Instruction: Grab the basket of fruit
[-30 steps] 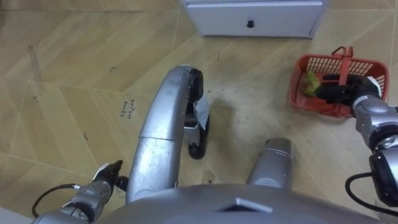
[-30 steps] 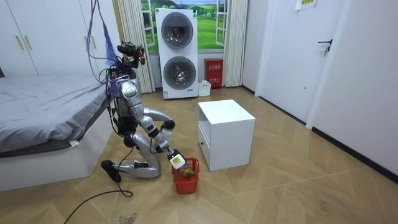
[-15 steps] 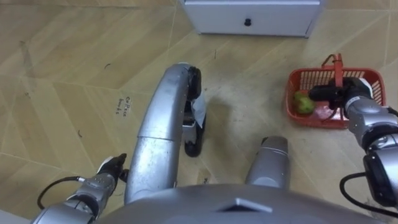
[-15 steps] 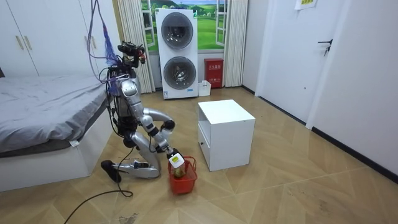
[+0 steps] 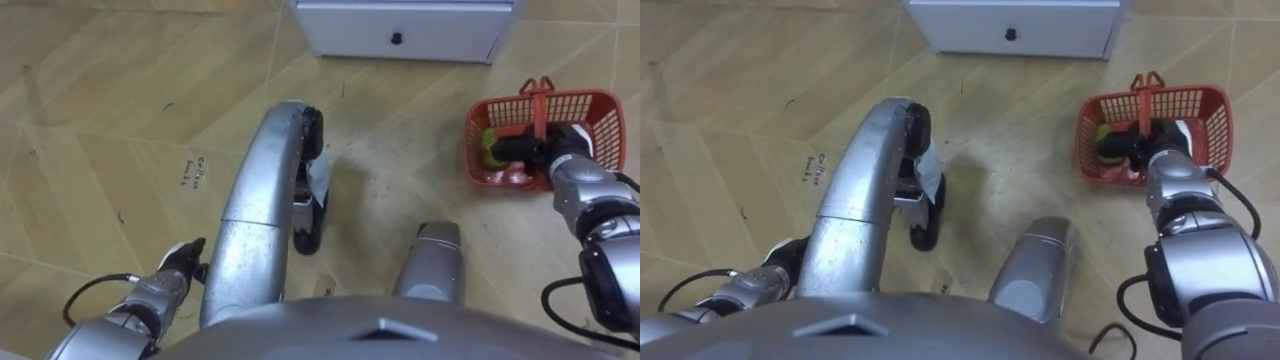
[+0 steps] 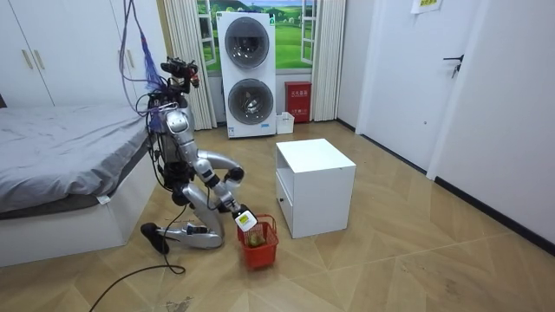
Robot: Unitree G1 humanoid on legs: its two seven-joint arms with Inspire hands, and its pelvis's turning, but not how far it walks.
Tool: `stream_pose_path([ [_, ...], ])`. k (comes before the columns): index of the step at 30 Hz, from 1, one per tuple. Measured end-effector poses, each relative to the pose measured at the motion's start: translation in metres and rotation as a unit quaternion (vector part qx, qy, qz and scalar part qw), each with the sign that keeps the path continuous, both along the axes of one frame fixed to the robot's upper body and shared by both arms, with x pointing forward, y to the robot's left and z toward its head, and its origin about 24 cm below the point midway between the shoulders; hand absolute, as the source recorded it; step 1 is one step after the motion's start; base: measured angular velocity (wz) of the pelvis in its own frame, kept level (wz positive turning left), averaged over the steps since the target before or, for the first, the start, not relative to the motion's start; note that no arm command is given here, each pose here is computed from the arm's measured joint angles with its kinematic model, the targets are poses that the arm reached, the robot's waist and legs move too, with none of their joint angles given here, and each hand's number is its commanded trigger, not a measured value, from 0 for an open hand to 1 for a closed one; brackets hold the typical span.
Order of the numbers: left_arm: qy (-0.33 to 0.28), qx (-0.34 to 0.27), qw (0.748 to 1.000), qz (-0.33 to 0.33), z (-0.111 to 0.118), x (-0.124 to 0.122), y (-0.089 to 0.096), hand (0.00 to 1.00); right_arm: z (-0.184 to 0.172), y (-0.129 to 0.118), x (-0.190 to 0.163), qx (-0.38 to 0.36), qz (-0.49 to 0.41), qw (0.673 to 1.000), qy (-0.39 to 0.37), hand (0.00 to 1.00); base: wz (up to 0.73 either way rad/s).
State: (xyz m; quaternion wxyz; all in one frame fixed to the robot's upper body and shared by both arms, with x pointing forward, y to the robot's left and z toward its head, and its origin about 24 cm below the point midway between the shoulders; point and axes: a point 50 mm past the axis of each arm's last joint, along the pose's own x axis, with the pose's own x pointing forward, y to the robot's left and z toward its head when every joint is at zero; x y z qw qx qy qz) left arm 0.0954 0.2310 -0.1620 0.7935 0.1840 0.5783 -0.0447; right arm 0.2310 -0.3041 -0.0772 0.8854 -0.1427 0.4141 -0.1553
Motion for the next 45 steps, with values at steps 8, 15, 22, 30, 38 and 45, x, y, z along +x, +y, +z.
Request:
stream_pose_path([
  [8, -0.026, -0.003, 1.000, -0.005, 0.004, 0.016, -0.001, 0.00, 0.008, 0.026, 0.023, 0.024, 0.039, 0.998, -0.047, 1.00, -0.04],
  [15, -0.042, -0.006, 0.999, 0.008, 0.006, 0.022, 0.000, 0.00, 0.029, 0.043, 0.046, 0.035, 0.085, 0.990, -0.108, 1.00, 0.07],
  [22, -0.060, 0.007, 0.998, 0.009, 0.010, 0.034, 0.001, 0.00, 0.042, 0.062, 0.061, 0.055, 0.113, 0.982, -0.138, 1.00, -0.07],
  [30, -0.079, 0.011, 0.994, 0.071, 0.015, 0.042, 0.012, 0.00, 0.061, 0.082, 0.080, 0.047, 0.163, 0.973, -0.154, 1.00, -0.45],
  [38, -0.140, 0.033, 0.979, 0.145, 0.028, 0.062, 0.031, 0.00, 0.056, 0.099, 0.075, -0.021, 0.253, 0.962, -0.103, 1.00, -0.79],
  [45, -0.082, 0.053, 0.978, 0.186, 0.012, 0.003, 0.037, 0.00, 0.093, 0.104, 0.075, -0.006, 0.208, 0.947, -0.246, 1.00, -0.33],
])
